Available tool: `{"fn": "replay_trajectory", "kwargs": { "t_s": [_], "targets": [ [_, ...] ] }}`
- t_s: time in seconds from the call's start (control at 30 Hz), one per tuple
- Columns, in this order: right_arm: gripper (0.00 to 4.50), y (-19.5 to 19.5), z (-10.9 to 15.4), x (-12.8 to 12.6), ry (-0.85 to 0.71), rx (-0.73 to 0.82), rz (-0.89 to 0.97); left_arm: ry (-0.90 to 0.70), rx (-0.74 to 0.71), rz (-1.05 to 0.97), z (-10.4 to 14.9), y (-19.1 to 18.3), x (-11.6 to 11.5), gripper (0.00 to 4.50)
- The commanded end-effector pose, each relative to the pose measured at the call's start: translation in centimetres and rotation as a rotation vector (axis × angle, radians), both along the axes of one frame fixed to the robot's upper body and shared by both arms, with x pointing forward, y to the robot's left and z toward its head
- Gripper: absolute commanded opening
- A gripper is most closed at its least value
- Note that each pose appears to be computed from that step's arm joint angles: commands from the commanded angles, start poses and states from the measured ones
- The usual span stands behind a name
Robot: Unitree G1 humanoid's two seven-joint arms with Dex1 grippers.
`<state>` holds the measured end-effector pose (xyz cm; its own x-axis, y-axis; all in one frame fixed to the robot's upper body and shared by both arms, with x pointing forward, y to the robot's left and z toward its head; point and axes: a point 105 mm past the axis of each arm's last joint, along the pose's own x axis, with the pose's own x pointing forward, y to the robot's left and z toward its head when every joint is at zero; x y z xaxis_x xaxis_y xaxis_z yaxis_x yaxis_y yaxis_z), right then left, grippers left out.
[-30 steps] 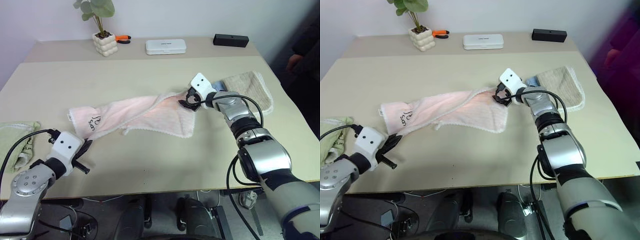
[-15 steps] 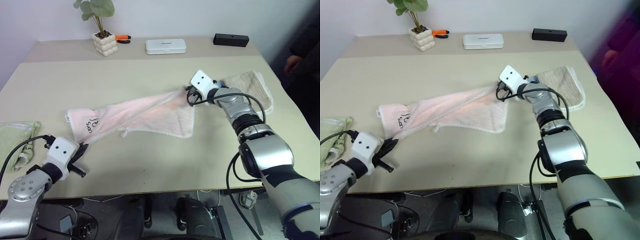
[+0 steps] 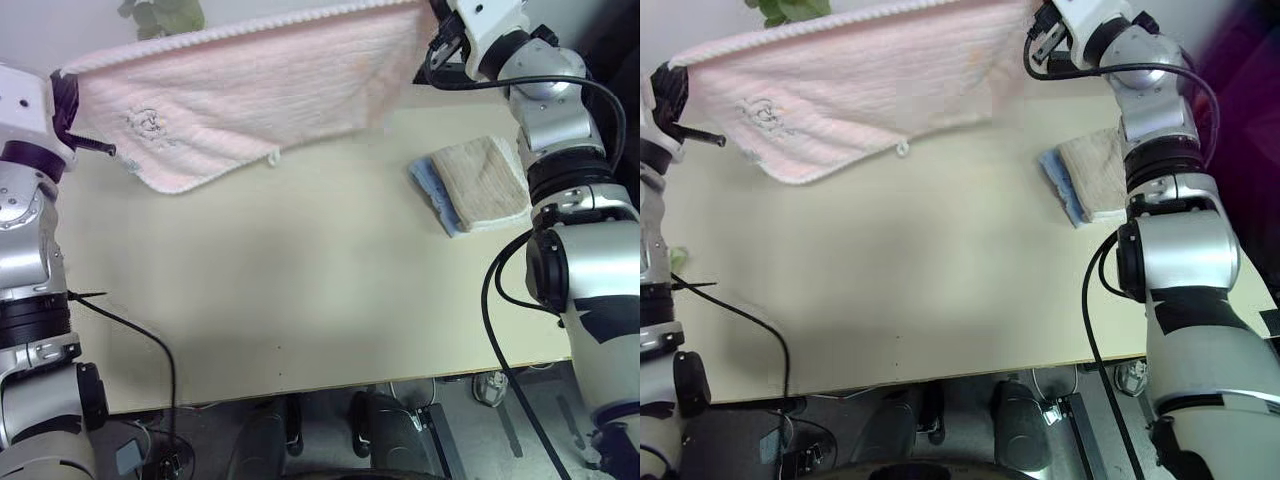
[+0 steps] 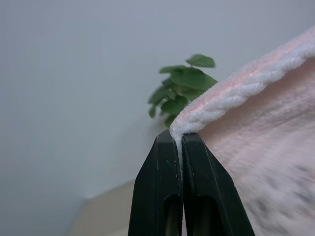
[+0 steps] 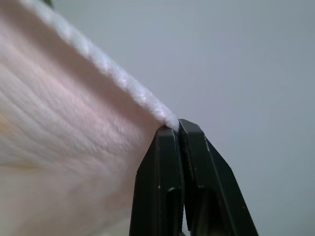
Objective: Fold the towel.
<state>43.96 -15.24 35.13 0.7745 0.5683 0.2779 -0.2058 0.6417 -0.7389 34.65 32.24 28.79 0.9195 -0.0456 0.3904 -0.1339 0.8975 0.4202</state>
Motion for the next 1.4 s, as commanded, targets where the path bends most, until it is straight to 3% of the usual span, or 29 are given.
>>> {"fn": "replay_trajectory", "kwargs": {
  "t_s": [0.03, 0.2, 0.33, 0.4, 0.53, 0.77, 0.93, 1.1, 1.3, 1.33, 1.4],
  "targets": [
    [0.02, -0.2, -2.1, -2.4, 0.085, -0.056, 0.136, 0.056, -0.003, -0.048, -1.6, 1.0, -3.5, 0.0],
    [0.02, -1.3, -10.4, -6.7, 0.43, -0.173, 0.263, 0.358, 0.014, -0.189, -7.6, -0.6, -8.4, 0.0],
    [0.02, -2.7, -14.8, -10.8, 0.704, -0.258, 0.333, 0.616, 0.008, -0.3, -10.9, -2.1, -12.6, 0.0],
    [0.02, -3.0, -15.7, -12.6, 0.786, -0.29, 0.375, 0.698, -0.021, -0.323, -11.6, -2.2, -13.9, 0.0],
    [0.02, -2.9, -15.2, -12.7, 0.793, -0.253, 0.372, 0.736, -0.031, -0.321, -11.6, -2.0, -14.2, 0.0],
    [0.02, -2.4, -14.5, -7.0, 0.617, -0.205, 0.203, 0.594, 0.015, -0.152, -11.0, 0.9, -8.9, 0.0],
    [0.02, -0.9, -14.7, -2.7, 0.551, -0.17, 0.121, 0.58, 0.031, -0.078, -12.2, 2.7, -5.5, 0.0],
    [0.02, 0.5, -15.7, -0.8, 0.563, -0.166, 0.115, 0.583, 0.048, -0.077, -13.3, 2.9, -3.3, 0.0],
    [0.02, 1.4, -16.3, -0.2, 0.565, -0.151, 0.132, 0.62, 0.033, -0.105, -14.4, 2.6, -2.4, 0.0],
    [0.0, 1.5, -16.0, 0.1, 0.553, -0.13, 0.121, 0.624, 0.018, -0.091, -14.5, 2.9, -2.4, 0.28],
    [0.56, 1.4, -15.4, 0.5, 0.531, -0.088, 0.099, 0.613, -0.019, -0.073, -14.4, 3.4, -2.4, 0.91]
  ]
}}
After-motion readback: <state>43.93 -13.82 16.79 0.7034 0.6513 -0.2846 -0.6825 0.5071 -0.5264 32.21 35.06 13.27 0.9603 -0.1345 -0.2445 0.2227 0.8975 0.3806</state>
